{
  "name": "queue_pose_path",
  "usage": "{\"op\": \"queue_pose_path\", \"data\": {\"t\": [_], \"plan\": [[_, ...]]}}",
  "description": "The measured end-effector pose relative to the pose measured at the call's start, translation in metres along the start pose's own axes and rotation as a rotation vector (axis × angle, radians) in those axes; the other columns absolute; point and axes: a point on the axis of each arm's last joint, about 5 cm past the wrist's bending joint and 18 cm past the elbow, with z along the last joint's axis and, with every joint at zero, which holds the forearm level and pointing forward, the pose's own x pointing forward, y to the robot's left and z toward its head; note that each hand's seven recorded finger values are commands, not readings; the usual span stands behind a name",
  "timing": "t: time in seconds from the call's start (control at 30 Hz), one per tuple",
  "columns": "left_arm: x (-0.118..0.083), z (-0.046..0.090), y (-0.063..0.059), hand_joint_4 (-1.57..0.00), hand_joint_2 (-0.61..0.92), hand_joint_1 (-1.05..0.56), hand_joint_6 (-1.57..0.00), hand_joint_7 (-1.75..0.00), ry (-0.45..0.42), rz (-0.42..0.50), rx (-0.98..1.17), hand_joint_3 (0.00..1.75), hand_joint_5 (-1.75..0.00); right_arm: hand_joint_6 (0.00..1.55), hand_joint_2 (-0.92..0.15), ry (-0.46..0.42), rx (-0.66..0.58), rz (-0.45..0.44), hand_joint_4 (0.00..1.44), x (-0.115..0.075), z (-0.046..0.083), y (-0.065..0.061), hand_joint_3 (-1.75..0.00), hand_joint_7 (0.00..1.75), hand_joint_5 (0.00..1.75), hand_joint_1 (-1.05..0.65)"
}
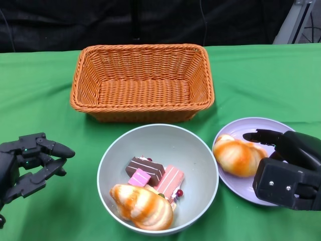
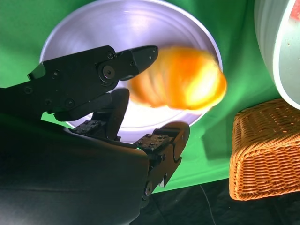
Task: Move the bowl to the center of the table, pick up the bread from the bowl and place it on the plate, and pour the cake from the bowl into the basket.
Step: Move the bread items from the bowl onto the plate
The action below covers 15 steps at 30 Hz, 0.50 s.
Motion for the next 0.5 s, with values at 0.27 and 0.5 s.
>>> {"op": "queue_pose_path", "data": {"t": [0.27, 0.5], "plan": [[0.0, 0.0, 0.001, -0.8, 0.92, -0.07, -0.88, -0.84, 0.003, -0.003, 0.004, 0.33, -1.23, 0.02, -0.92, -0.01, -0.128, 0.038, 0.41, -0.007, 0.016, -0.004, -0.05, 0.0, 0.2, -0.63], [0.0, 0.0, 0.002, -0.8, 0.92, -0.07, -0.86, -0.89, 0.008, -0.008, 0.016, 0.34, -1.25, 0.0, -0.92, -0.016, -0.231, 0.089, 0.42, -0.017, 0.037, -0.012, -0.06, 0.0, 0.18, -0.68]]}}
